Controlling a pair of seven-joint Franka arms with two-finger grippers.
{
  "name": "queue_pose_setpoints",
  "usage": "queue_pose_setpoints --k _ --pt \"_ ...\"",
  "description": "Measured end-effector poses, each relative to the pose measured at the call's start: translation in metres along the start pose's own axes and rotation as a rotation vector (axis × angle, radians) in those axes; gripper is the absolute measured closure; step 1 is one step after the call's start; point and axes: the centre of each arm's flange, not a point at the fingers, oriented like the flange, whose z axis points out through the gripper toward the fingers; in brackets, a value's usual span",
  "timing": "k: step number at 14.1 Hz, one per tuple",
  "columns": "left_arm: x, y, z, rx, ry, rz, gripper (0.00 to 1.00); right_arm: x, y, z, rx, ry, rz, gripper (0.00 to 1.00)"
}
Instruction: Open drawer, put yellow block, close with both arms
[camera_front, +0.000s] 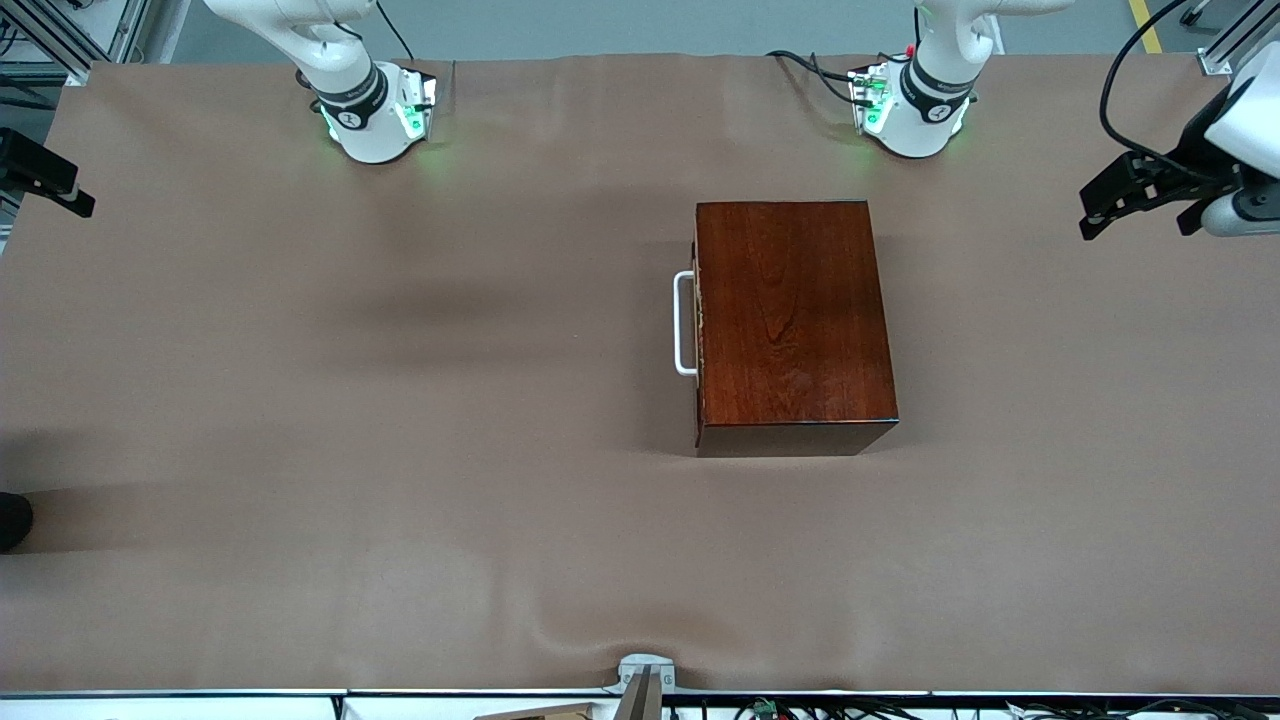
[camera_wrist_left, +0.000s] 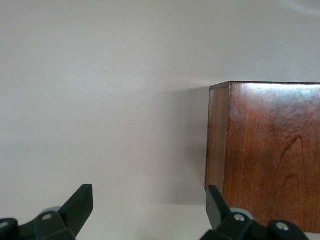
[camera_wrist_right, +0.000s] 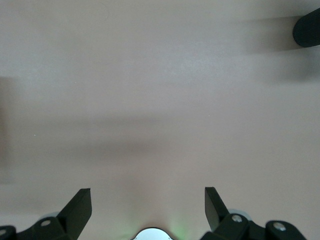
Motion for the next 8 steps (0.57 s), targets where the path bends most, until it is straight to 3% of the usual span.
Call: queue_pose_setpoints --k 8 --pt "-0.0026 -0.0015 -0.0019 0.002 -0.016 -0.002 0.00 -0.0006 0.0000 0.0004 0.000 -0.005 0.001 0.00"
